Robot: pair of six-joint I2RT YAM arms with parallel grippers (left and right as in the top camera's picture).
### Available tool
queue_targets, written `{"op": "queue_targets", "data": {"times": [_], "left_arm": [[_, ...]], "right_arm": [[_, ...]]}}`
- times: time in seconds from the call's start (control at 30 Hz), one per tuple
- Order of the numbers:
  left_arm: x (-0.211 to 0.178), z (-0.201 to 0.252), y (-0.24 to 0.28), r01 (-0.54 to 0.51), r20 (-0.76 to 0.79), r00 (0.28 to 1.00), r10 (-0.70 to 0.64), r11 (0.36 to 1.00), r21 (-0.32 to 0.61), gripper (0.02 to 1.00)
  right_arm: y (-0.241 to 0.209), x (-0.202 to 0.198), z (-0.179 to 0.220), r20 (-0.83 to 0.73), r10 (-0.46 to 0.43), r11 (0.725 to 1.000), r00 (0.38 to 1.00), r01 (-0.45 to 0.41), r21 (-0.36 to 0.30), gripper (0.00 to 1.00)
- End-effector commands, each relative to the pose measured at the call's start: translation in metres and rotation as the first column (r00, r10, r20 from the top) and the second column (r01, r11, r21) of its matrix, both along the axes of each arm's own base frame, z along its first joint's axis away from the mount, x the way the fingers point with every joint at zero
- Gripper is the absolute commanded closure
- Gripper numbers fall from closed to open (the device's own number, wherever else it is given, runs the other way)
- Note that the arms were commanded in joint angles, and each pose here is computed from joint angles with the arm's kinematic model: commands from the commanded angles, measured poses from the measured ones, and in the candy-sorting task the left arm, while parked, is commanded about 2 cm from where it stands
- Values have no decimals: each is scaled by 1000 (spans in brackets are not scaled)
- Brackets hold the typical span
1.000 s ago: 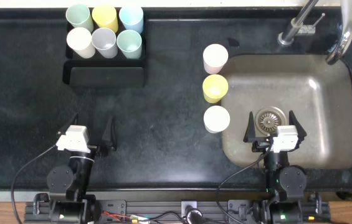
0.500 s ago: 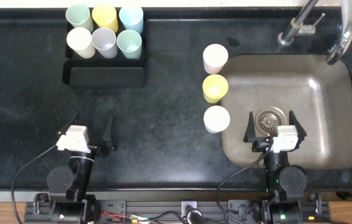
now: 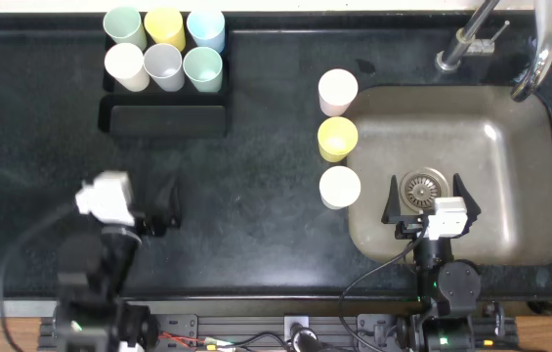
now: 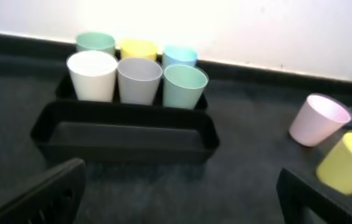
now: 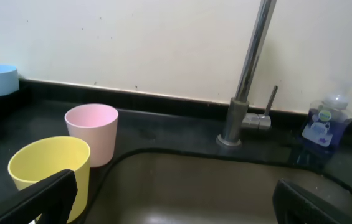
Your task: Store Cups
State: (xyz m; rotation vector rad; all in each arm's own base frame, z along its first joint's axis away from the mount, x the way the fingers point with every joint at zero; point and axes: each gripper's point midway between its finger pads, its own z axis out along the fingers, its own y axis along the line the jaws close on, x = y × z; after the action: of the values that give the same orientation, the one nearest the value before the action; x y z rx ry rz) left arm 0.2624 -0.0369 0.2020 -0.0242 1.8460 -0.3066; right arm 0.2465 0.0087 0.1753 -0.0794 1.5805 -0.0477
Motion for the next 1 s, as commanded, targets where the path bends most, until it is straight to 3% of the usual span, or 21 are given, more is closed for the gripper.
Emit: {"op": "queue_targets", "data": {"times": [0.03,0.2,0.37,0.63,0.77,1.0], "left_arm": [[40,62,-23,111,-152,981,-121,991,-73,18],[90,101,-51,189,-349,911,-220,974,-122,18],[120,103,-104,283,-431,850,-304,952,-114,18],[129,47,-162,170,-599,765,-236,971,-166,18],[127,24,-178,114,-660,737,-147,989,-94,18],[131,23,-215,162,-685,724,-83,985,52,18]], "right_arm": [[-1,0,-3,3,0,1000,1000,0,9,3],[-1,0,-3,3,0,1000,1000,0,9,5],[-1,0,-3,3,0,1000,1000,0,9,3],[-1,0,-3,3,0,1000,1000,0,9,3],[-1,0,-3,3,0,1000,1000,0,9,3],[-1,0,-3,3,0,1000,1000,0,9,5]]}}
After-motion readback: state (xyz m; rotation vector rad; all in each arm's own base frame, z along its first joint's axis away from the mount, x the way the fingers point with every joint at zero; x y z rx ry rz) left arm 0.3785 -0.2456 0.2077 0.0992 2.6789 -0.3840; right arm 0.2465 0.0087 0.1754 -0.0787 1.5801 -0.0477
